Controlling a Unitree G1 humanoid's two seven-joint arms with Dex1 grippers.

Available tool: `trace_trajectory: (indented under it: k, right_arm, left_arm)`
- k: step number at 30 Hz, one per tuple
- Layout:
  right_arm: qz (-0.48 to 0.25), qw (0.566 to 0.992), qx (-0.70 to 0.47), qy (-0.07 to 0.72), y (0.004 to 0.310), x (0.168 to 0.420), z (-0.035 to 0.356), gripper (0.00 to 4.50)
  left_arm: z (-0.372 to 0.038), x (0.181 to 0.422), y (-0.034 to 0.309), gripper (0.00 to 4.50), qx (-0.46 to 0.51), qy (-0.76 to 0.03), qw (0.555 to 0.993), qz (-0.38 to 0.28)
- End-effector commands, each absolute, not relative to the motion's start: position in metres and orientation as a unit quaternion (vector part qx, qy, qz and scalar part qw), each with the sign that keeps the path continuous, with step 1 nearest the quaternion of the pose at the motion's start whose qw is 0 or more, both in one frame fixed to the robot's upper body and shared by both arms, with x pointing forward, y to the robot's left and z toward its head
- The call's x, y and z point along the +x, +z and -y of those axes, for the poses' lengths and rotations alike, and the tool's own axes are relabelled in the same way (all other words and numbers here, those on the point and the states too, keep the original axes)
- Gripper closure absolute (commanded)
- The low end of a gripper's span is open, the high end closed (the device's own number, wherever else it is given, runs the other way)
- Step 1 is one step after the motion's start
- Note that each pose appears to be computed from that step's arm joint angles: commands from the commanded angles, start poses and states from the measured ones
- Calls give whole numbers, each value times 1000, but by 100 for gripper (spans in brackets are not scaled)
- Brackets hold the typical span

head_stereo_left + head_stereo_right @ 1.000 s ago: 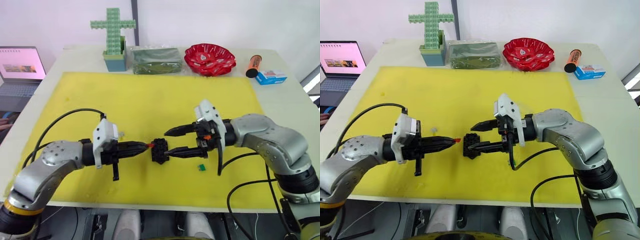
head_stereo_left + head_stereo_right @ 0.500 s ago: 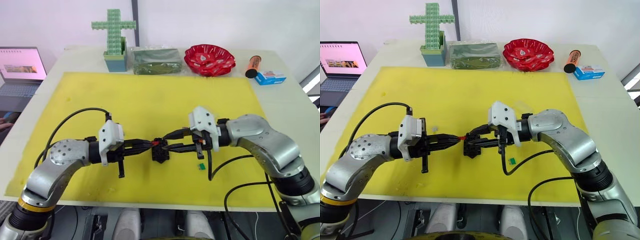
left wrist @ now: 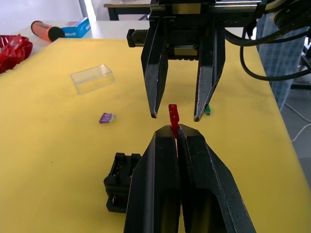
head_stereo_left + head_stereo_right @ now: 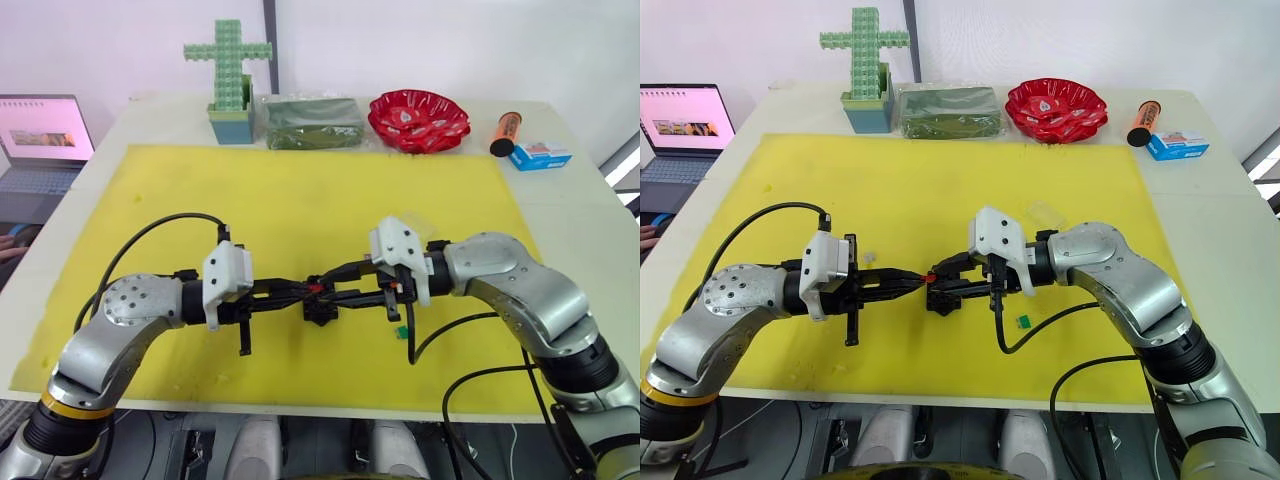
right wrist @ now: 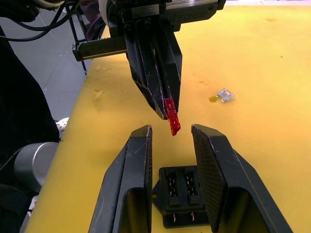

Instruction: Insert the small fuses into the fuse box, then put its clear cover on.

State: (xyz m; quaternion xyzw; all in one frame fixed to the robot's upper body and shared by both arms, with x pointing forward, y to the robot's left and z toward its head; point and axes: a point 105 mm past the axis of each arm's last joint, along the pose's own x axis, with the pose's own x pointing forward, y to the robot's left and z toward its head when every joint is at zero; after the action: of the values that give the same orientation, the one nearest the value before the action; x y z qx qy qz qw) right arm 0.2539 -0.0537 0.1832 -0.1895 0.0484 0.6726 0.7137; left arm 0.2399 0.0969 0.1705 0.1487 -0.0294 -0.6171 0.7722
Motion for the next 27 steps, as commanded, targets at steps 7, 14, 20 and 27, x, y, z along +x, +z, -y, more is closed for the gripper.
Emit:
trace_trajectory:
  k: [7, 14, 20, 27]
  right_arm:
    - [-24, 711, -187, 678, 194, 251, 52, 378]
    - [-22, 707, -180, 683, 196, 250, 51, 445]
    - [-24, 703, -180, 688, 197, 249, 52, 449]
    - [-31, 705, -192, 682, 193, 251, 52, 450]
  left_arm:
    - [-92, 232, 179, 450, 160, -628, 760, 50]
    - [-92, 230, 179, 450, 161, -629, 759, 47]
    - [-94, 230, 176, 427, 165, -627, 760, 44]
    - [-107, 229, 168, 198, 169, -614, 770, 27]
